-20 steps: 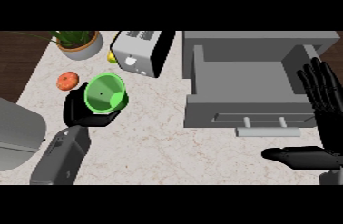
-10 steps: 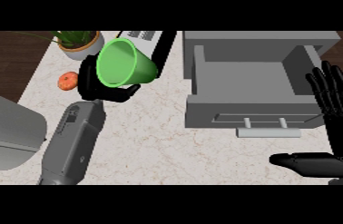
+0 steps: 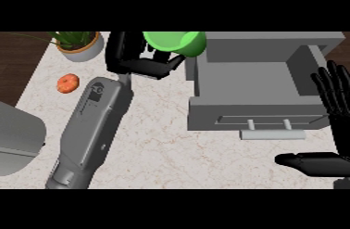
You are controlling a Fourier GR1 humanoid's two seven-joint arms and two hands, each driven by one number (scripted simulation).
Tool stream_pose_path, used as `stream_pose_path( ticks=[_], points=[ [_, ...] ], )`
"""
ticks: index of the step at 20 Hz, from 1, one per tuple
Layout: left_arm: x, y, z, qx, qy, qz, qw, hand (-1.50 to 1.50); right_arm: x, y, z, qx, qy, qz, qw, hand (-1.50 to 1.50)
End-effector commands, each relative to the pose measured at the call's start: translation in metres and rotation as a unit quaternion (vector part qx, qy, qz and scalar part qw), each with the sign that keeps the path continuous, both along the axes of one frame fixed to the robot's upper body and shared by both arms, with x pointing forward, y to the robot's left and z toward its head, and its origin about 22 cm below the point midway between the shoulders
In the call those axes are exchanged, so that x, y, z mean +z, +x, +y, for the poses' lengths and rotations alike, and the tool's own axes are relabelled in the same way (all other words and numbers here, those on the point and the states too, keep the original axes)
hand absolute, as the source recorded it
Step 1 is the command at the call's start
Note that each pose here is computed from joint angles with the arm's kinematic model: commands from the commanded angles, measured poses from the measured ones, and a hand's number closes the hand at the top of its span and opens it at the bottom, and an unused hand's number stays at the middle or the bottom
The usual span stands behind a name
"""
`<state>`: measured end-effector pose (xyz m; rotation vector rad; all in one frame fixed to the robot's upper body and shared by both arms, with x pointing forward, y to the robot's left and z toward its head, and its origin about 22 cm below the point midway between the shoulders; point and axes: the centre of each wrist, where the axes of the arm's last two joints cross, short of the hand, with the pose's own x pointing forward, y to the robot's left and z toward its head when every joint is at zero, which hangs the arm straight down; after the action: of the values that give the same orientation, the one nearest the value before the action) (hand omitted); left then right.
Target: Pick up the cup, place it into the drawer and close the drawer
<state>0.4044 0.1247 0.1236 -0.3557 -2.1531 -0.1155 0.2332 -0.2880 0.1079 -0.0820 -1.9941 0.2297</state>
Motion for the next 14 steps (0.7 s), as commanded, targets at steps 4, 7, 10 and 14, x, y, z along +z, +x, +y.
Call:
stream_pose_path(
  ticks=[4,7,10,14],
  points=[
    [0.055,0.016,-0.054,0.020,0.029,0.012,0.9993,1.50,0.019,0.007,-0.009,0.004,-0.008,-0.012,1.000,-1.50],
    [0.056,0.022,-0.068,0.007,0.034,0.046,0.9983,1.50,-0.003,0.004,-0.012,0.004,-0.003,-0.005,1.000,-1.50],
    [0.048,0.030,-0.074,0.017,0.028,0.063,0.9975,1.50,0.013,0.000,0.007,0.016,0.005,-0.001,1.000,-1.50],
    [0.048,0.031,-0.085,0.013,0.047,0.083,0.9954,1.50,0.014,0.002,-0.009,0.012,-0.005,-0.006,1.000,-1.50]
  ],
)
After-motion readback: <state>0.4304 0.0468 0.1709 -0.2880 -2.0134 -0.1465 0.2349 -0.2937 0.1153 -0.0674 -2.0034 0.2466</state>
